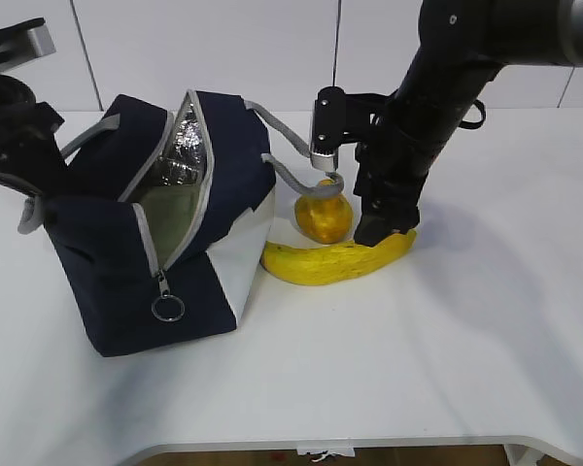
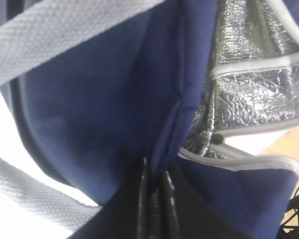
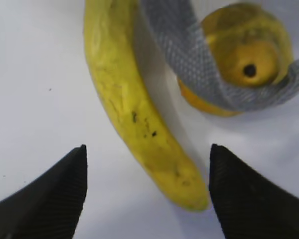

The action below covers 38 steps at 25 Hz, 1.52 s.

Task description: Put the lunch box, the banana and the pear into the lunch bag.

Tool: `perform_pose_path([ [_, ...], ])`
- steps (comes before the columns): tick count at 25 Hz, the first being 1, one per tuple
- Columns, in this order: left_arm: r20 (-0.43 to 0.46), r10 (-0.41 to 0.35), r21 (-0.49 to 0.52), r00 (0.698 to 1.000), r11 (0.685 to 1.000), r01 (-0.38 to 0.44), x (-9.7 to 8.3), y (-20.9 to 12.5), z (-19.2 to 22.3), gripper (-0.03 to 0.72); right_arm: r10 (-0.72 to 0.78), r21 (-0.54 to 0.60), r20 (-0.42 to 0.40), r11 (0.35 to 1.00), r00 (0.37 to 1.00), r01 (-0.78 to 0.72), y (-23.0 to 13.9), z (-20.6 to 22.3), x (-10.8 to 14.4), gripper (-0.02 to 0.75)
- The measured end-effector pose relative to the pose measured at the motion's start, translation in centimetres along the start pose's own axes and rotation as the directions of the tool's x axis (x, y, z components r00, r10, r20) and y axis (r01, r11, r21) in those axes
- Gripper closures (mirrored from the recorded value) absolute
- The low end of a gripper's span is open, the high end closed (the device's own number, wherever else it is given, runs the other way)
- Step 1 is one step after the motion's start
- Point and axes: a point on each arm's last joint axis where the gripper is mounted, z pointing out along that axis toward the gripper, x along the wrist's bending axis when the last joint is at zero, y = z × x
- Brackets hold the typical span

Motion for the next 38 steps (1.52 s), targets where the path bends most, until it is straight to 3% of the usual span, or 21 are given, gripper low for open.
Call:
perform_pose_path([
  [24,-0.01,0.004,0.005,1.0,1.0,-0.004,0.1,0.0,0.0,0.68,-0.032,0.032,-0.069,0.999,0.997,0.034,-0.6,4.4,0.0,0.157],
  [30,-0.01,0.004,0.005,1.0,1.0,-0.004,0.1,0.0,0.0,0.68,-0.023,0.065,-0.159,0.997,0.987,0.034,-0.9,4.3,0.8,0.157],
  [38,-0.01,0.004,0.005,1.0,1.0,-0.004,0.1,0.0,0.0,0.68,0.062,0.061,-0.188,0.997,0.98,-0.052,-0.8,4.2,1.0,0.157],
])
